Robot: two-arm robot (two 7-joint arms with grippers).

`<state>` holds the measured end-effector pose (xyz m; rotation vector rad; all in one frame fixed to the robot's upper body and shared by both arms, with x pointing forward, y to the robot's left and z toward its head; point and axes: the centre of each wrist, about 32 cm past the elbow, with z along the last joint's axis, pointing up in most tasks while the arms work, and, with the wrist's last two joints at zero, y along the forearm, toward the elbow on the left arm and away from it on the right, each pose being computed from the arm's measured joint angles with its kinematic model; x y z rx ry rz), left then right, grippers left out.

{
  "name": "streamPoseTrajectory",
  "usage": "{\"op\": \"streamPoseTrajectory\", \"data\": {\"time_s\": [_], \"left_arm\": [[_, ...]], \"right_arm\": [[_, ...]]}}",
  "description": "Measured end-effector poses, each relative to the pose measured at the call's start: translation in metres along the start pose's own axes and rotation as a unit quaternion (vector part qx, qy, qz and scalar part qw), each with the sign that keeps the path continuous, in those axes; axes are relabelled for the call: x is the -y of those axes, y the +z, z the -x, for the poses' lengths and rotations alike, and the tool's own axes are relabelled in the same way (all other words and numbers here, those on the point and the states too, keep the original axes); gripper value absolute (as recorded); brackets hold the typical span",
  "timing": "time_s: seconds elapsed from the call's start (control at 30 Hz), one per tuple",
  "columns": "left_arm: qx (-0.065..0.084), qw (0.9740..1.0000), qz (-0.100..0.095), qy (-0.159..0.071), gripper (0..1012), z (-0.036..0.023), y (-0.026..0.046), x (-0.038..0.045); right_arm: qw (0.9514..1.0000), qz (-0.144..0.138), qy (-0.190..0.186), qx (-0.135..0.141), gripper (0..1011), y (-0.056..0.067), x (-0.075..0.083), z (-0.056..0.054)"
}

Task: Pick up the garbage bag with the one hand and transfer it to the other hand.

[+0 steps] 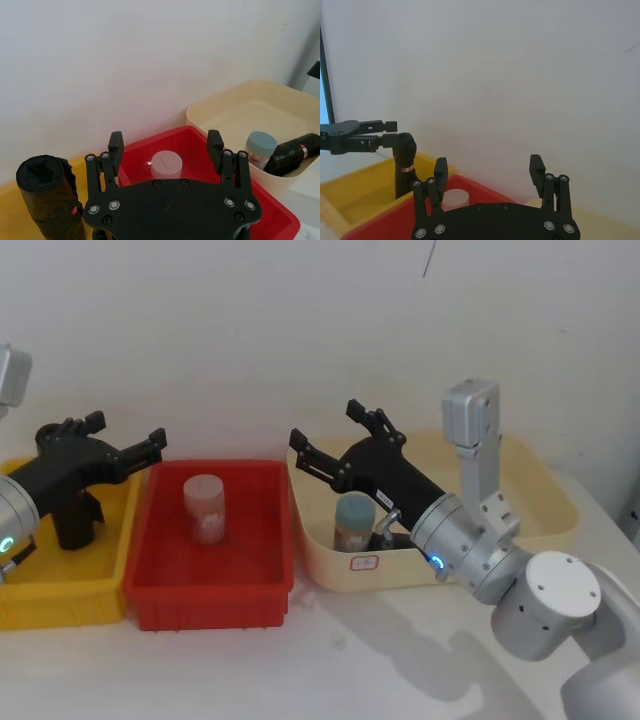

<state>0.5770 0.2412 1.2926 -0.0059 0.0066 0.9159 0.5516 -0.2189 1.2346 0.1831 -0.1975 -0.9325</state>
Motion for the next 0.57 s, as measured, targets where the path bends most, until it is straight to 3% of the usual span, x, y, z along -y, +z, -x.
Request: {"op": "streamPoseTrajectory", "data": {"time_s": [0.57], "left_arm": [[0.000, 1.0000, 0.000, 0.000, 1000, 0.0000, 0.0000, 0.0000]], "right_arm": [[0.9999, -0.012, -0.002, -0.003, 999, -0.0006, 0.0029, 0.0107]]}}
